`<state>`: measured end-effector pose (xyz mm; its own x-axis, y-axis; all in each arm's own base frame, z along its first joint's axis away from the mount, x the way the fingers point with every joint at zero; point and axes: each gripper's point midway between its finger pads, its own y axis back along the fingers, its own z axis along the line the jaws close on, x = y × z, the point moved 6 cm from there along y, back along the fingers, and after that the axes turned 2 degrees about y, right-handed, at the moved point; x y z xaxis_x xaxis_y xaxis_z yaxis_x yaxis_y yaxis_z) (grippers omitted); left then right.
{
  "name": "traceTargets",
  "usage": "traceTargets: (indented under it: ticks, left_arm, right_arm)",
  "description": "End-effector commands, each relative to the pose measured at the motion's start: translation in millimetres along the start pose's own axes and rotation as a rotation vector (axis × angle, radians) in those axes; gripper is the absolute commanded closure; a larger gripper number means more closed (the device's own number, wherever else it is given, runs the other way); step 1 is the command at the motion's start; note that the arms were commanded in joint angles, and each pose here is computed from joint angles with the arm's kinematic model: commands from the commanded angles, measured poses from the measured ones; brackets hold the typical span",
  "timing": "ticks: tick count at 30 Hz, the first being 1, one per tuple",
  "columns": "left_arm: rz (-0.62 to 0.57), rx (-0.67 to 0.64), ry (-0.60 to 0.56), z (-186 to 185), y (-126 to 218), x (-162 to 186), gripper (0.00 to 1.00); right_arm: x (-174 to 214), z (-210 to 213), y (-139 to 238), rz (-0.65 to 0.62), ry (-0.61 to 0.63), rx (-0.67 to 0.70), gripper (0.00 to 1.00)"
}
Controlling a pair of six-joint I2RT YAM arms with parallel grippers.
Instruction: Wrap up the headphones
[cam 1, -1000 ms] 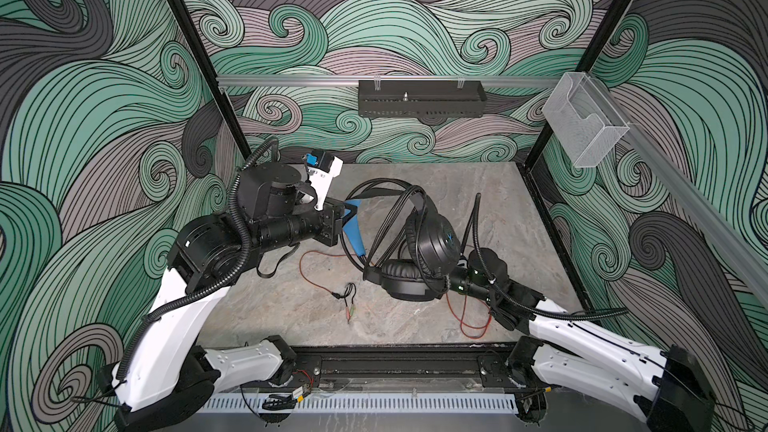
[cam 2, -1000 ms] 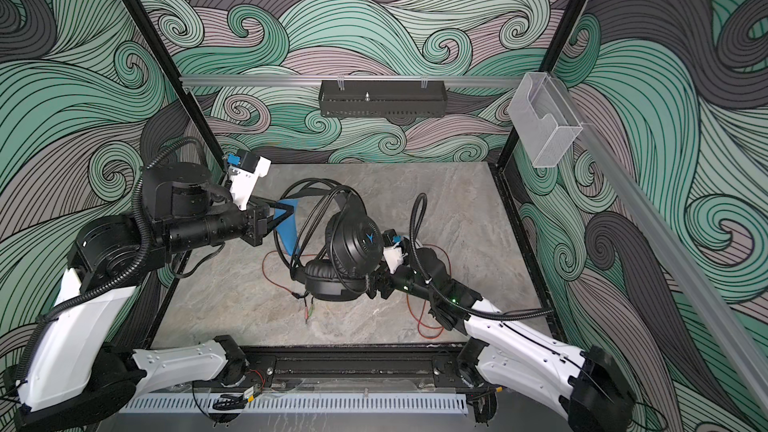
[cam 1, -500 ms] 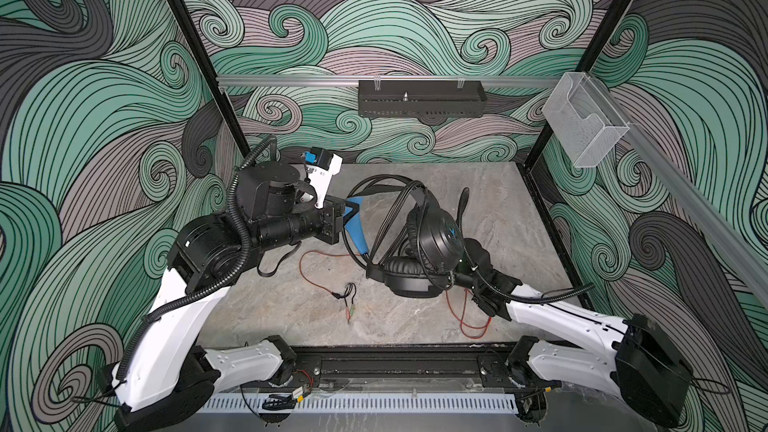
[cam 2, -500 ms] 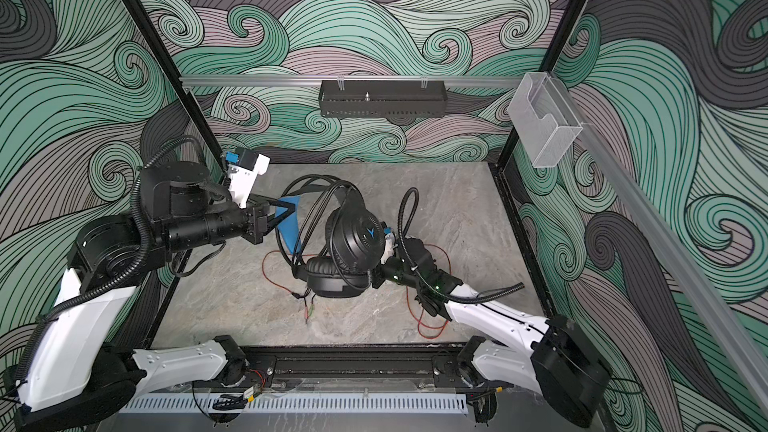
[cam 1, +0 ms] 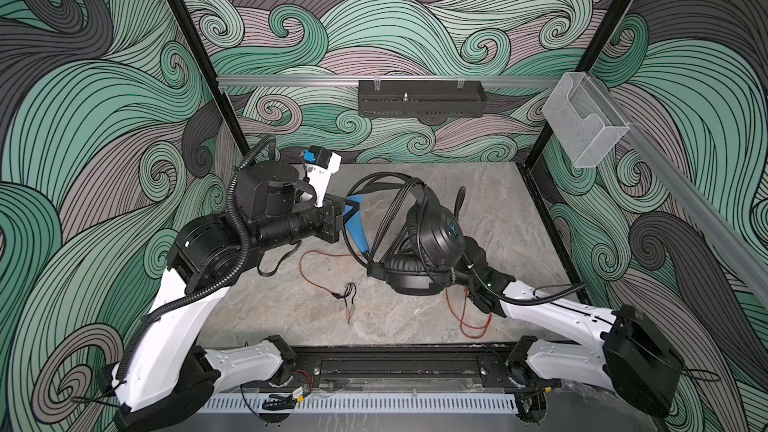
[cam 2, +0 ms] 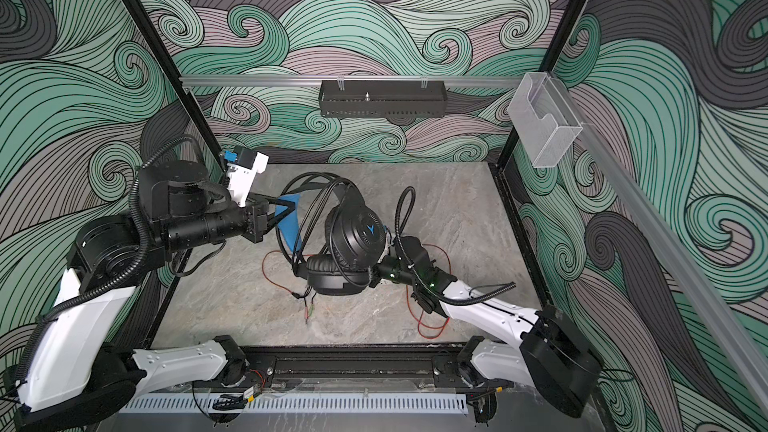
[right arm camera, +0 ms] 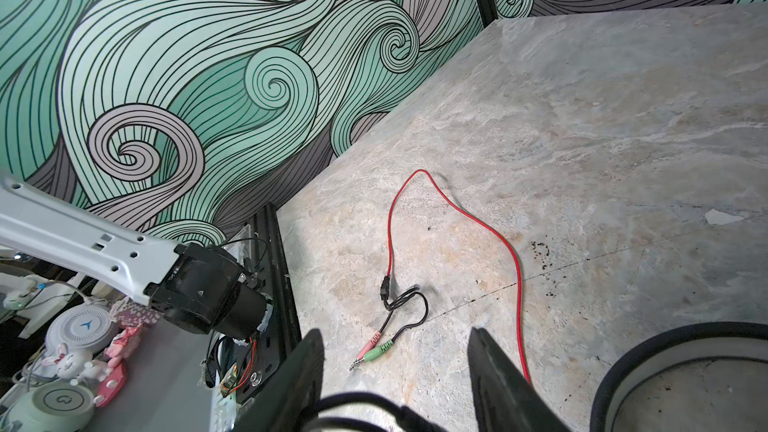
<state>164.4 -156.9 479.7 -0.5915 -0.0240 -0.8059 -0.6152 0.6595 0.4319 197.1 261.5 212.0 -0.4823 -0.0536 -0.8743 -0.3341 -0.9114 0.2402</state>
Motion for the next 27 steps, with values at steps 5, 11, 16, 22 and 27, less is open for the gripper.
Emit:
traceTargets:
  ticks: [5, 11, 16, 22, 27]
  left_arm:
    - [-0.145, 0.074, 0.04, -15, 19, -27, 1.0]
    - [-0.155, 0.071, 0.048, -15, 18, -29, 1.0]
    - [-0.188, 0.031, 0.066, -9, 22, -31, 1.0]
    - [-0.219, -0.014, 0.102, 0, 24, -31, 1.0]
    - [-0.247, -0.034, 0.15, 6, 25, -32, 1.0]
  right_arm:
    - [4, 1, 6, -0.011, -0.003, -0.016, 0.41]
    - [8, 0, -1, 0.014, -0.01, -0.037, 0.44]
    - [11, 1, 2, 0.021, -0.001, -0.032, 0.56]
    - [12, 1, 4, 0.027, 0.002, -0.029, 0.7]
    - [13, 0, 7, 0.032, 0.007, -0.016, 0.74]
